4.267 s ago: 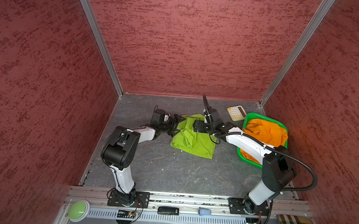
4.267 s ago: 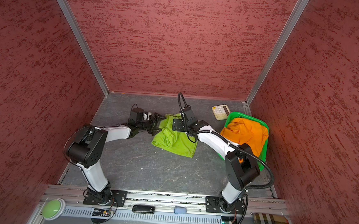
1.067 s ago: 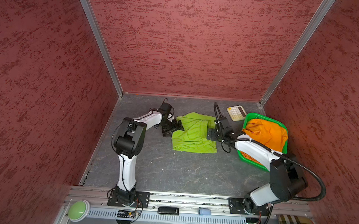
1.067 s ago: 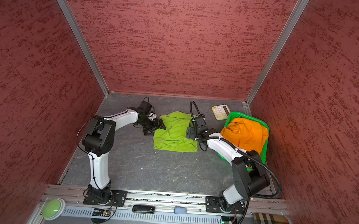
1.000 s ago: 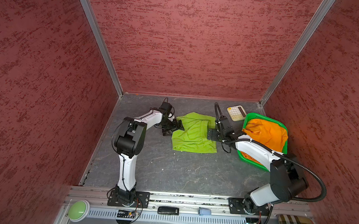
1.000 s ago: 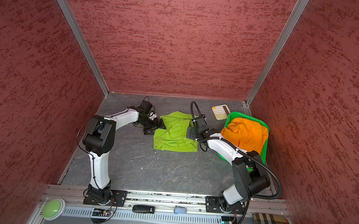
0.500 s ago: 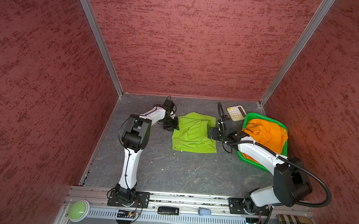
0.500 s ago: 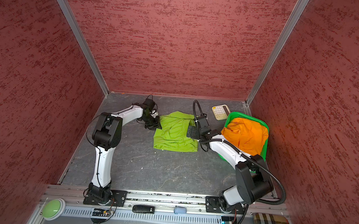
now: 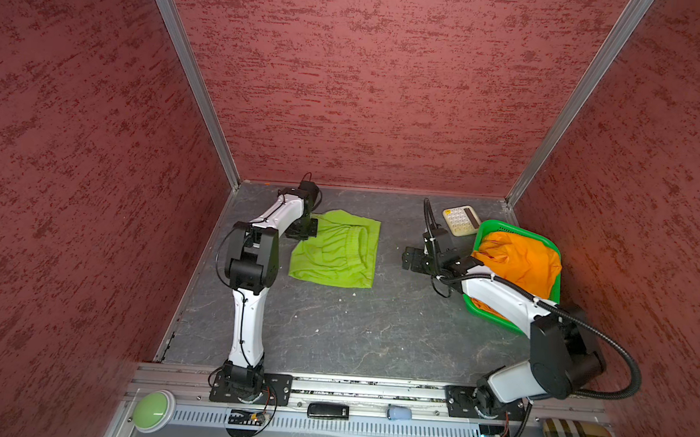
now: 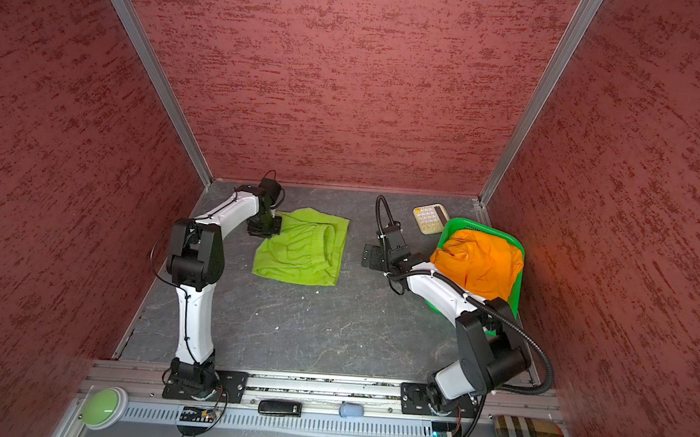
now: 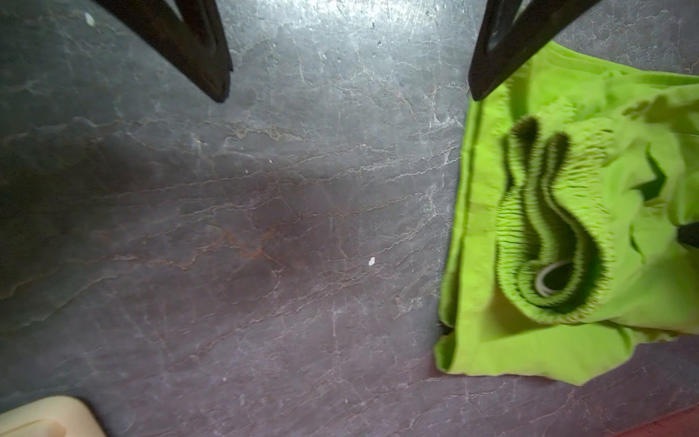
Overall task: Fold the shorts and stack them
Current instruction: 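Push the folded lime-green shorts farther from the robot with the left gripper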
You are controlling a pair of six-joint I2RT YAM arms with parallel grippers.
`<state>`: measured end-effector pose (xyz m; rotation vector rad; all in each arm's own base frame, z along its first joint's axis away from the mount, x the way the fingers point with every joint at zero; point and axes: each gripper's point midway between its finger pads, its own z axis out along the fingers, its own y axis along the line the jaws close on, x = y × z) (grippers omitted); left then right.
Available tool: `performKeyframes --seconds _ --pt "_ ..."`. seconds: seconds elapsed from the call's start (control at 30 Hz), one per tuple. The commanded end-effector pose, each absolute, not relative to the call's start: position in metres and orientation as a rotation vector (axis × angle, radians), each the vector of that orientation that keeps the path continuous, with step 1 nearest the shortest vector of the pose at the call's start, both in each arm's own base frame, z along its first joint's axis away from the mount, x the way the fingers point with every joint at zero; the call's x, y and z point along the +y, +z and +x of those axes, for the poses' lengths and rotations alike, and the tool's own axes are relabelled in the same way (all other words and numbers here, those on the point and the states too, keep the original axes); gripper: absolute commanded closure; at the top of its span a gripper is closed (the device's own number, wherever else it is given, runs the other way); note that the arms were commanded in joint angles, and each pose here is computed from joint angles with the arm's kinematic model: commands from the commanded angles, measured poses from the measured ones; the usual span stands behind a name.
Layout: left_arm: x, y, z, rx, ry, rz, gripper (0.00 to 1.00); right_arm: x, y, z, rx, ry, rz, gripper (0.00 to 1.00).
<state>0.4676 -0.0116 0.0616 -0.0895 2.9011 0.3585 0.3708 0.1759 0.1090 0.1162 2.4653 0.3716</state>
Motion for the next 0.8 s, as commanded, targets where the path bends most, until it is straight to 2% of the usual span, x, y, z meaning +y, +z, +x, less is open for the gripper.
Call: performKeyframes --seconds 0.0,0.17,0.37,0.77 --pt "0.071 0.094 0.478 2.776 0.856 -0.016 1.0 0.206 0.124 0.382 2.426 0.495 0.058 0.01" --pt "0.123 0.11 0.506 2.701 0.847 -0.134 1.0 0.23 0.124 0.38 2.45 0.548 -0.031 0.01" --pt "0.166 0.106 0.534 2.684 0.854 -0.199 1.0 0.23 0.121 0.38 2.467 0.515 -0.074 0.01" --pt "0.198 0.079 0.554 2.687 0.798 -0.298 1.0 0.231 0.122 0.385 2.476 0.5 -0.061 0.01"
